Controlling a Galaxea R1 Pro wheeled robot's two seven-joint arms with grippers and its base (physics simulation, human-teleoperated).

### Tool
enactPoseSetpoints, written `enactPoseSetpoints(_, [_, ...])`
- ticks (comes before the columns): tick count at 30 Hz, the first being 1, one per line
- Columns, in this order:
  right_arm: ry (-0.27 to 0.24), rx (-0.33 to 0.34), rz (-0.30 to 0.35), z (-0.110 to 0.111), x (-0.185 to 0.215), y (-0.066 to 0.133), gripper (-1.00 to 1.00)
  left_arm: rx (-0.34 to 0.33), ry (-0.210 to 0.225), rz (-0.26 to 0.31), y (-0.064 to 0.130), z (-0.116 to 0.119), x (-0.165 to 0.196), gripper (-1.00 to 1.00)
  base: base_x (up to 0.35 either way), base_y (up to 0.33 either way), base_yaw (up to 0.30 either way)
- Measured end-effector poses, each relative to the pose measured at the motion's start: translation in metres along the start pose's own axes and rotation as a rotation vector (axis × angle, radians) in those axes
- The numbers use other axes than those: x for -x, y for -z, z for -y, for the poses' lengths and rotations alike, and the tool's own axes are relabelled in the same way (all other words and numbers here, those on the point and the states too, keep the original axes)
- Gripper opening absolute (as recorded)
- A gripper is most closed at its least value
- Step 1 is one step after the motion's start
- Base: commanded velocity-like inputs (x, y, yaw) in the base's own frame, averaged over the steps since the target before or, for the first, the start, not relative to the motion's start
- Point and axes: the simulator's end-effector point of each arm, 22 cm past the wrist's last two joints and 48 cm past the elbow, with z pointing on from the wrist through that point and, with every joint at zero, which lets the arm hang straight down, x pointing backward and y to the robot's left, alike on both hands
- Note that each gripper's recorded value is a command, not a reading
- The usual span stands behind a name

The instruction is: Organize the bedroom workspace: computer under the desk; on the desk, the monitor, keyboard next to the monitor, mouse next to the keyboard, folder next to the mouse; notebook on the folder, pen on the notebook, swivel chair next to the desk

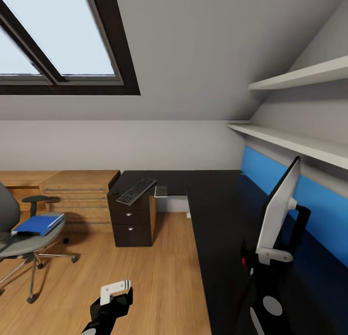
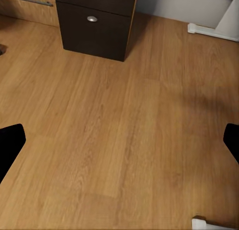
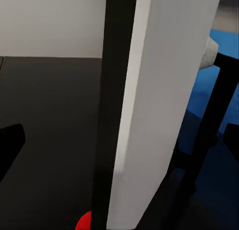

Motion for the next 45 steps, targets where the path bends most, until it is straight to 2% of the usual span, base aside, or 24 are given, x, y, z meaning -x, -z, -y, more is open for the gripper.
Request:
enactPoseSetpoints(9, [0.001,-0.028,-0.004,0.006,-0.002,0.000,1.00,-0.007,-0.015,-0.012,0.000,0.005,-0.007,1.00,0.107,0.000,0.000])
enactPoseSetpoints(26, [0.017,-0.042,-0.048,0.011,-0.022,-0.001,1.00,-0.007,-0.017,-0.016,-0.001,0.005,-0.009,1.00,0.037,0.000,0.000])
enactPoseSetpoints(36, [0.013,-0.087,-0.054,0.026,-0.024,-0.003,1.00,-0.007,-0.017,-0.016,0.000,0.005,-0.009,1.00,0.000,-0.190,0.000])
enactPoseSetpoints(45, [0.014,-0.094,-0.053,0.028,-0.023,-0.003,1.00,-0.007,-0.017,-0.017,-0.001,0.005,-0.010,1.00,-0.073,-0.153,0.000])
